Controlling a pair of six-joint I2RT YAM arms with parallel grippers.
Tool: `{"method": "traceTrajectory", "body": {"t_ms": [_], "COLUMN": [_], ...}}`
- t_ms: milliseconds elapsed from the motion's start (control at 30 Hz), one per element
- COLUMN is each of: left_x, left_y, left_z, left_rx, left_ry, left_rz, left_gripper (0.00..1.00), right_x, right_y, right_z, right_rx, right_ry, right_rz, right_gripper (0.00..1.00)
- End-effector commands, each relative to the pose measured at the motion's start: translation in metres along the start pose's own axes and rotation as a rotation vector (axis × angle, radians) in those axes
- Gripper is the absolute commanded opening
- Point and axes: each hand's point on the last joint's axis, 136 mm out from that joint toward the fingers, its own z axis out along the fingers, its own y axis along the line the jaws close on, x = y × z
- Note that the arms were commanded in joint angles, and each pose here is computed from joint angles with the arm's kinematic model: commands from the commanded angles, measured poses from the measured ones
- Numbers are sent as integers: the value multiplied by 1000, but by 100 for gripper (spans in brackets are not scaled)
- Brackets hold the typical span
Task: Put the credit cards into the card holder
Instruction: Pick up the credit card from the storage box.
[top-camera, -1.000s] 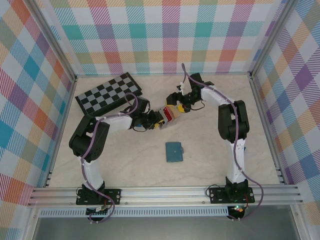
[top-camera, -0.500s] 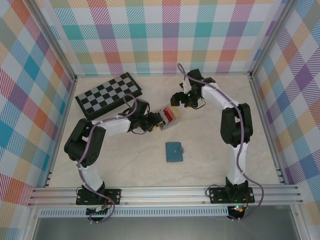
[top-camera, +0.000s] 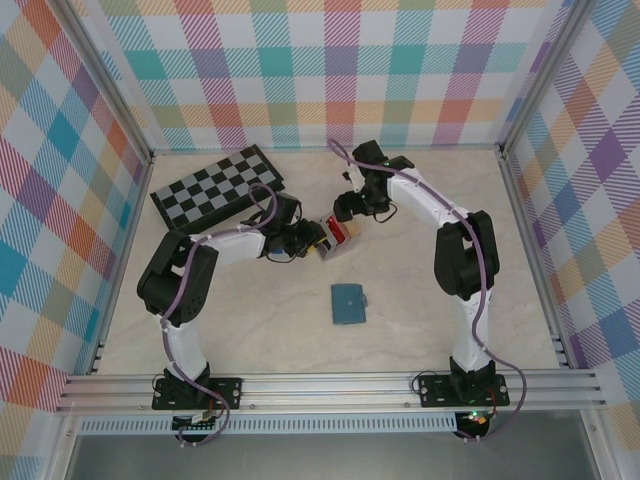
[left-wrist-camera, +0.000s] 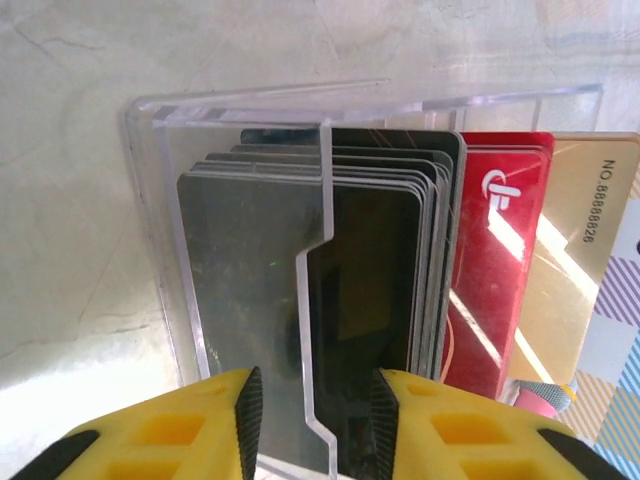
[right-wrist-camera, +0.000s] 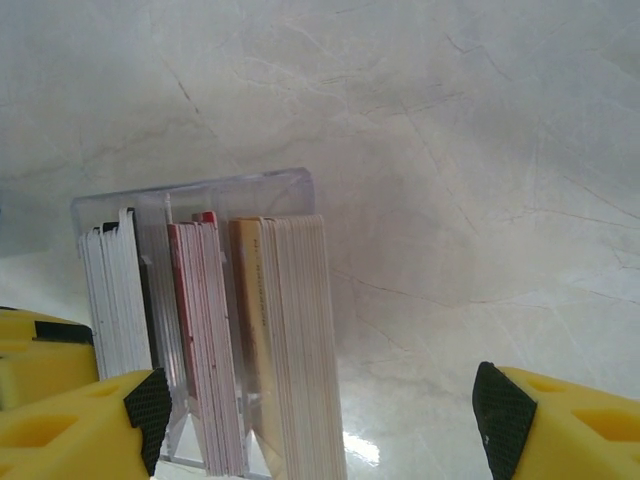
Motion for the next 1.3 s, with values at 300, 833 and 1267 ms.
{"method": "traceTrajectory", "body": {"t_ms": [300,833,1267], "left_x": [-4,1,1], "left_y": [24,38,41], "left_z": [16,17,16], "left_rx": [-66,-120,-136], "left_ry": [11,28,31], "left_rz": [-29,-3,5], "left_gripper": [28,26,25], "right_x": [-2,7,-4], "right_y": [-1,-8,-17], "right_z": [-10,18,7], "right_rx": [82,183,271], "right_ry": [5,96,60], "right_rz": [-95,-163,-171], "right_gripper": [82,79,71]}}
